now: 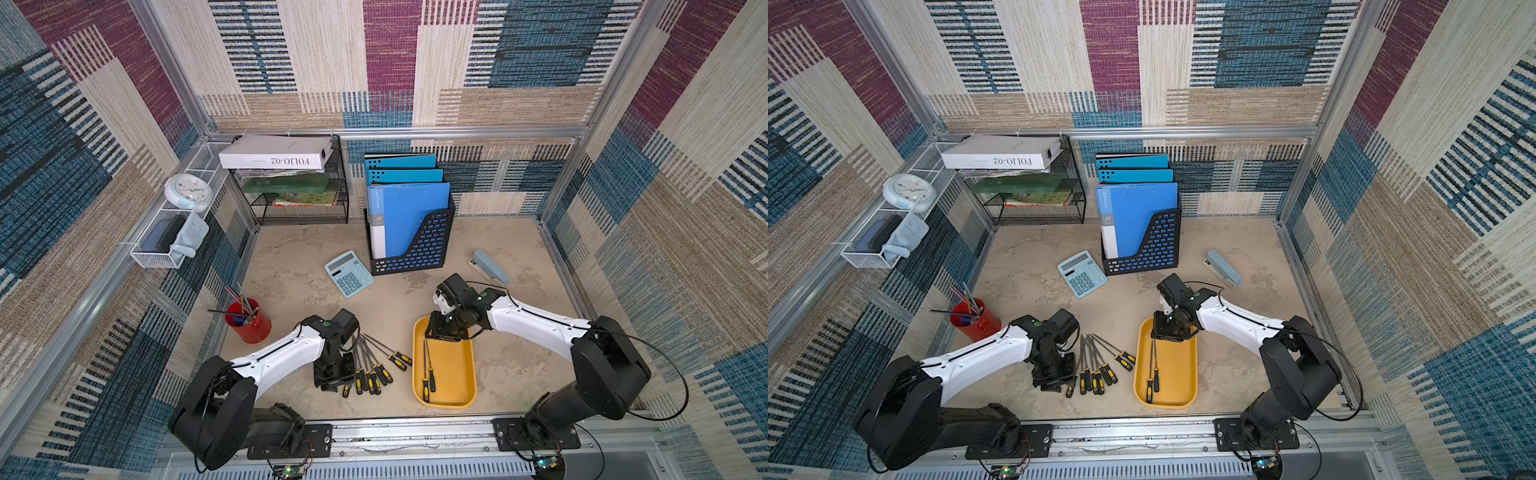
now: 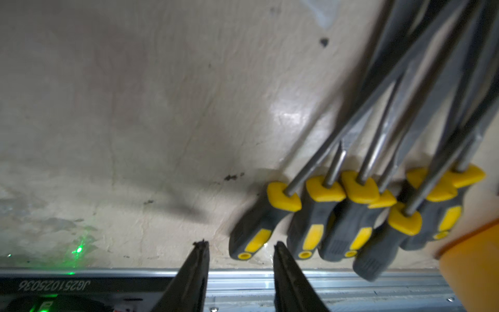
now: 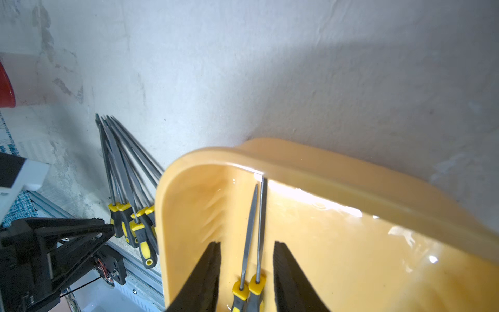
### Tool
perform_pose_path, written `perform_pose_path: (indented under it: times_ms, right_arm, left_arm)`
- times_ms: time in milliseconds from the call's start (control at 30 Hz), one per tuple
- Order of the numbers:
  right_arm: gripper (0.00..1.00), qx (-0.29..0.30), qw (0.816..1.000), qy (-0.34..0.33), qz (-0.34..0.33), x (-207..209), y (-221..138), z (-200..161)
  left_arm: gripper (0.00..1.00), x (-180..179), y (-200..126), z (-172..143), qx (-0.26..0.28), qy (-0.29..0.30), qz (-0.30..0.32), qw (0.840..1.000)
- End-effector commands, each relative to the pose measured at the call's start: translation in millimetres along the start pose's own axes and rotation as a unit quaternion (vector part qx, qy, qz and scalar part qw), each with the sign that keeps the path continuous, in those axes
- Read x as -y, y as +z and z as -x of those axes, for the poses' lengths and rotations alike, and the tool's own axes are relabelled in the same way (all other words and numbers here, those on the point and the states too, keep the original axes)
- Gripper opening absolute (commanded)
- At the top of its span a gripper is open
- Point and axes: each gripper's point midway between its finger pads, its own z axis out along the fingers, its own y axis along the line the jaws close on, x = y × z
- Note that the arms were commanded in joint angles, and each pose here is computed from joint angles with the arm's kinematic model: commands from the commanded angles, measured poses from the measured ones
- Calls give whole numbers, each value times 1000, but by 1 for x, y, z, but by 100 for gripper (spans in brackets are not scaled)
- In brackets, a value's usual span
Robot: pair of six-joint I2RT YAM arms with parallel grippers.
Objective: Put the file tool into the storage box
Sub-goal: Pick up the file tool from the center of the board.
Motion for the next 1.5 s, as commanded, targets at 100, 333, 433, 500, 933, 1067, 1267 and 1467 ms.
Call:
perform_pose_path:
  times_ms: [100,333,433,500,933,1067,1267,1467]
  right_arm:
    - [37,-1,1000,-6,4,-5,-4,2]
    - [35,1,1000,-13,14,-12,-6,6]
    - [35,1,1000,-16,19,-15,-7,7]
    - [34,2,1000,-19,24,-18,-8,8]
    - [42,7,980,-68,185,-89,-32,12]
    - [46,18,963,-72,258,-121,-40,15]
    - [46,8,950,-79,300,-151,-36,14]
    - [45,-11,951,-86,298,-161,-21,8]
  left_arm:
    - [41,-6,8,7,0,19,30,999]
    - [25,-12,15,16,-4,29,69,997]
    - [14,-11,14,20,-4,38,74,997]
    - [8,-8,10,21,-3,44,72,996]
    - [5,55,-76,-12,27,126,-136,982]
    - [6,91,-99,-38,-8,167,-259,951]
    - [7,102,-109,-46,-15,190,-277,942]
    - [7,107,-111,-46,-14,197,-281,939]
